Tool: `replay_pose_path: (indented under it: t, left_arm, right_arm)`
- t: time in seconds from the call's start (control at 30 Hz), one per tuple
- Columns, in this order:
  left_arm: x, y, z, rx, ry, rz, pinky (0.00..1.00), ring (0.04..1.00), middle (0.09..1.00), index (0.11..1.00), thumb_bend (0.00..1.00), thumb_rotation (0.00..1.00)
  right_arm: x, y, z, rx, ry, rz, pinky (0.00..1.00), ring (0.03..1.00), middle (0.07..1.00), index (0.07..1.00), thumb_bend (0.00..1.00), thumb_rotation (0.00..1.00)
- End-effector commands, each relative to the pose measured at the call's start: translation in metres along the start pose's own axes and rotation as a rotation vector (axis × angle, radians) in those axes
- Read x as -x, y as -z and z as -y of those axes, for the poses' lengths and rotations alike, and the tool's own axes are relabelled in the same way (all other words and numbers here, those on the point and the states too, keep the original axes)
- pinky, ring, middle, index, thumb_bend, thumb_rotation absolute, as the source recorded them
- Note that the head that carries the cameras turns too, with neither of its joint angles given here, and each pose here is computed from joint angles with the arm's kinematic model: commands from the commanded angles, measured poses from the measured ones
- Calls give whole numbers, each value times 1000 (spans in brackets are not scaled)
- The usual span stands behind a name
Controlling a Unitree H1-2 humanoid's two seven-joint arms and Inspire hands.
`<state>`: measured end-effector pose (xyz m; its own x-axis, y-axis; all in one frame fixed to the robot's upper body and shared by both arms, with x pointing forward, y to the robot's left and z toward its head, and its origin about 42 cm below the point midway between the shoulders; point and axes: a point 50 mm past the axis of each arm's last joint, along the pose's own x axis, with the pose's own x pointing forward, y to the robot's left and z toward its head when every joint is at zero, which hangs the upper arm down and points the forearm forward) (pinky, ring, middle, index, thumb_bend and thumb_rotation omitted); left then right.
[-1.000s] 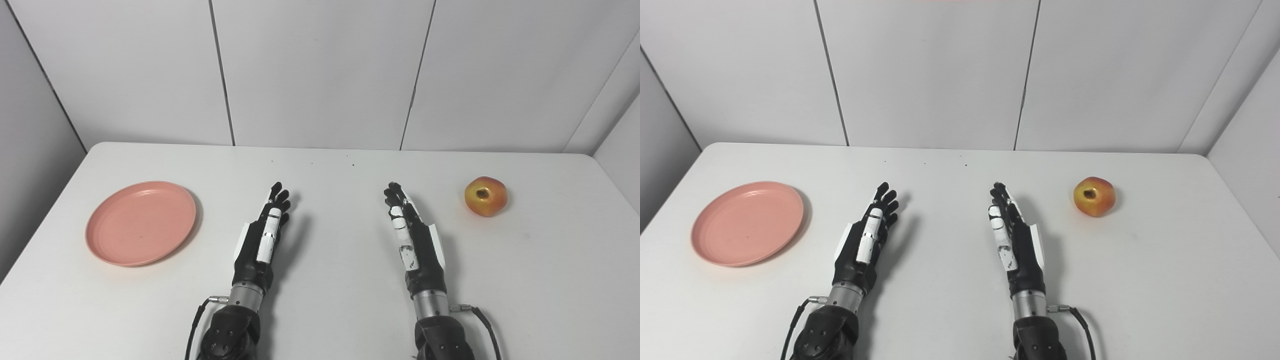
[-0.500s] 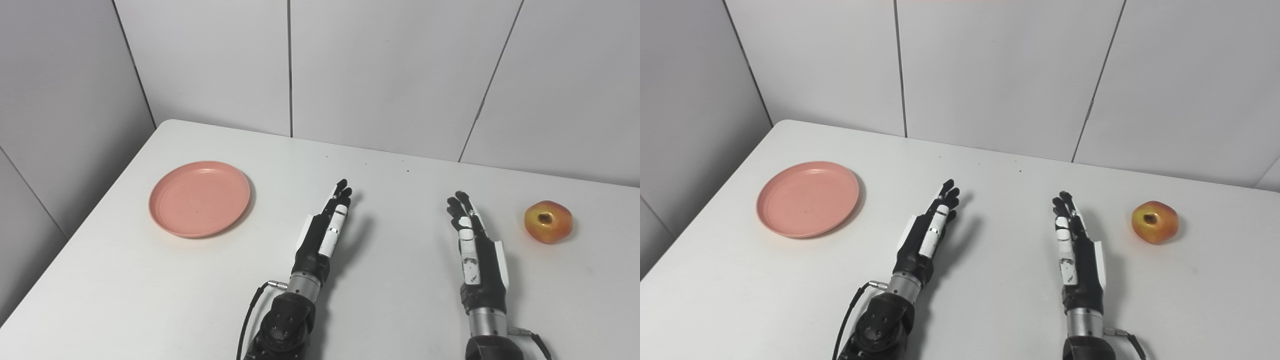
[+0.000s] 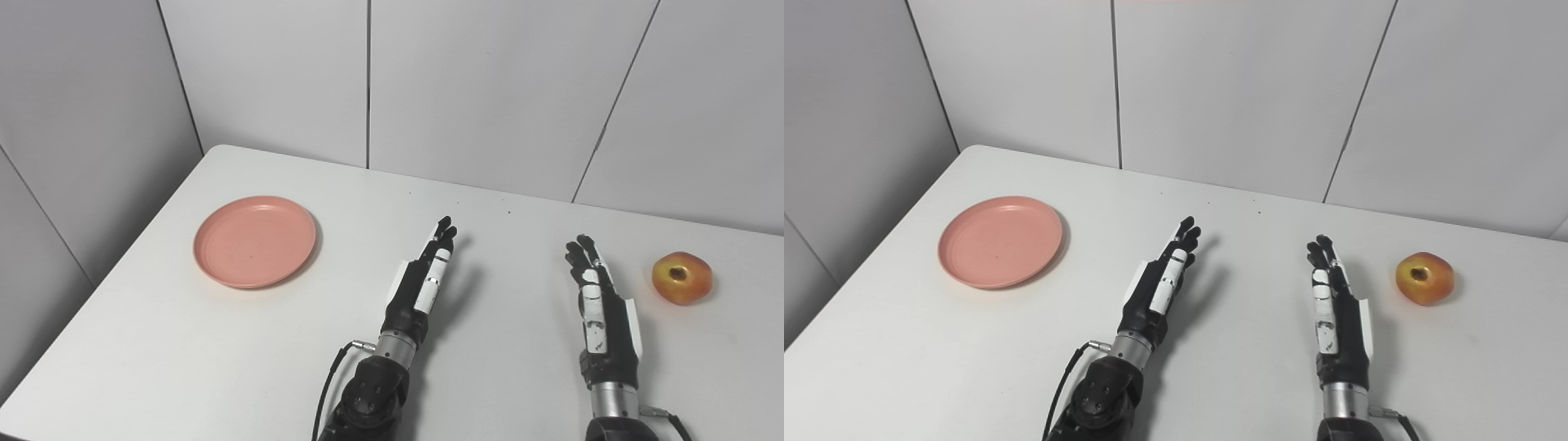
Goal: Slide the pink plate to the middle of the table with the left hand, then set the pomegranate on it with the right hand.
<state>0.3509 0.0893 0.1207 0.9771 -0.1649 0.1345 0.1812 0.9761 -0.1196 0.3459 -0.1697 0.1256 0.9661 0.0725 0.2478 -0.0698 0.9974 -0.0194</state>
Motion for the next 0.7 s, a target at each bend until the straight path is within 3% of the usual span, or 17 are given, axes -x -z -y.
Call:
replay_pose_path:
  t: [0.0, 0.67]
  left_arm:
    - [4, 8, 0, -5, -3, 4, 1000, 985, 968, 950, 303, 1000]
    - [7, 3, 0, 12, 0, 21, 1000, 990, 972, 957, 317, 1000]
  right_arm:
    - [15, 17, 9, 16, 2, -31, 969, 917, 894, 912, 560, 1000]
    - [15, 21, 10, 13, -15, -60, 999, 936, 914, 934, 585, 1000]
